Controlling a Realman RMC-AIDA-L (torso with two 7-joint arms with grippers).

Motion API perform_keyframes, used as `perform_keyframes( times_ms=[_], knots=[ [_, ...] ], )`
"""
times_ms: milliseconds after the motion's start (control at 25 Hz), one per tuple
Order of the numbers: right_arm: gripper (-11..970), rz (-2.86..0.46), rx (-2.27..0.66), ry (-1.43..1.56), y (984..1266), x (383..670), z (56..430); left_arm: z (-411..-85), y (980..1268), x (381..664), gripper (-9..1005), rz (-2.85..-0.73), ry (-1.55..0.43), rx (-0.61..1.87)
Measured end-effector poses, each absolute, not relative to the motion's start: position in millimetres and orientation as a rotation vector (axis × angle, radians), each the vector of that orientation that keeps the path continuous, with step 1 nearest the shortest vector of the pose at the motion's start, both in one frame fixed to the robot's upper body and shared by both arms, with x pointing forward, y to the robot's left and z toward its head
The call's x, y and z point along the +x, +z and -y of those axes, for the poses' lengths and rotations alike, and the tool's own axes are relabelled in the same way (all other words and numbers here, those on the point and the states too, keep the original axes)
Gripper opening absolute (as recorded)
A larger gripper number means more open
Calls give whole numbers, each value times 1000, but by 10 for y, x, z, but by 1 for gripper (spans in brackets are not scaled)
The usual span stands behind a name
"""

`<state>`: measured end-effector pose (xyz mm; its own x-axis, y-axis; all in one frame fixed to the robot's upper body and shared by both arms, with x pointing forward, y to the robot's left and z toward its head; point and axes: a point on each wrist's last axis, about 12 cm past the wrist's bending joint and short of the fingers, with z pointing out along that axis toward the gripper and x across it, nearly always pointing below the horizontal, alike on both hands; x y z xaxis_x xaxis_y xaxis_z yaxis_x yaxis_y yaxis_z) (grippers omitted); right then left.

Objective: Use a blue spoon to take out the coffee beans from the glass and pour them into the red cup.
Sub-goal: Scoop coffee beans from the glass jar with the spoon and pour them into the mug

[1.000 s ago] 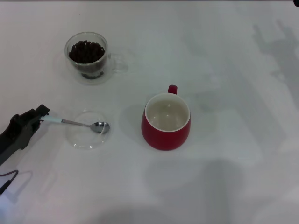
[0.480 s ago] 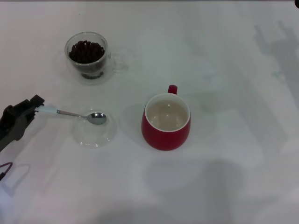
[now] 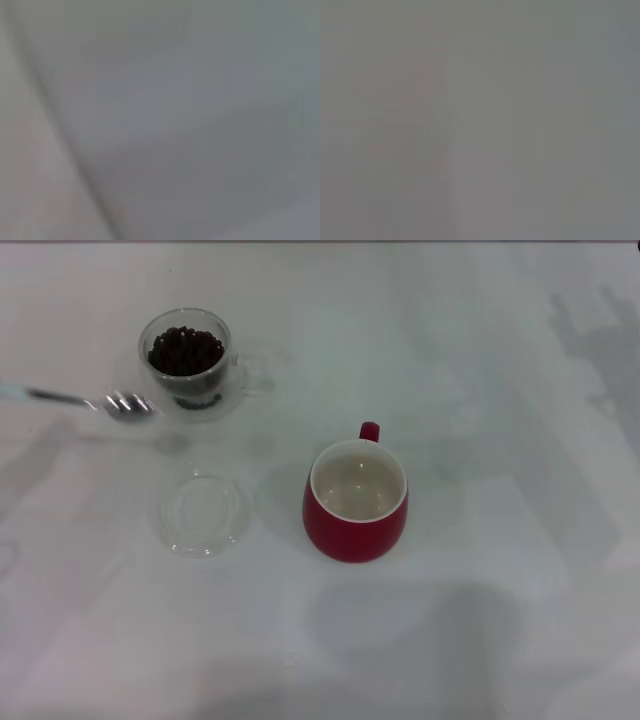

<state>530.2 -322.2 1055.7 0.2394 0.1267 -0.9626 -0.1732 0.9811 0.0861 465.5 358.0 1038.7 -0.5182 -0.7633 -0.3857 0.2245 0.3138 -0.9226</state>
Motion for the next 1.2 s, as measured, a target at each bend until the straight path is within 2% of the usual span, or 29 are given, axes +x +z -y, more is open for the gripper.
perform_keyframes(
  times_ms=[200, 240, 280, 400, 440, 480, 640, 840, 880, 1000, 1080, 1200],
  knots=[
    [754, -1312, -38, 205, 10556, 5295, 3224, -3905, 10818, 5095, 128, -1695, -1236, -292],
    [754, -1312, -38, 206, 10555, 5293, 3226, -3905, 10818, 5095, 128, -1695, -1236, -292],
    [754, -1313, -35, 208, 10553, 5290, 3228, -3946, 10984, 5314, 128, -1743, -1203, -203],
    [754, -1318, -18, 226, 10541, 5273, 3240, -3867, 11189, 5649, 128, -1818, -1169, -74],
    [754, -1321, -12, 232, 10535, 5263, 3245, -3867, 11189, 5649, 128, -1818, -1169, -74],
    [754, -1324, -8, 235, 10528, 5252, 3250, -3776, 11268, 5821, 128, -1869, -1144, -8],
    [755, -1325, -7, 243, 10518, 5232, 3245, -3597, 11376, 6103, 128, -1961, -1071, 95],
    [754, -1332, -3, 244, 10495, 5197, 3248, -3454, 11408, 6290, 127, -2010, -1003, 124],
    [754, -1334, -2, 244, 10490, 5189, 3249, -3326, 11401, 6390, 127, -2033, -971, 133],
    [754, -1341, 4, 254, 10470, 5160, 3250, -3294, 11399, 6411, 127, -2037, -965, 136],
    [754, -1346, 14, 264, 10454, 5133, 3258, -3095, 11391, 6522, 127, -2076, -932, 167],
    [754, -1352, 21, 262, 10436, 5101, 3277, -3008, 11372, 6553, 128, -2090, -923, 174]
  ],
)
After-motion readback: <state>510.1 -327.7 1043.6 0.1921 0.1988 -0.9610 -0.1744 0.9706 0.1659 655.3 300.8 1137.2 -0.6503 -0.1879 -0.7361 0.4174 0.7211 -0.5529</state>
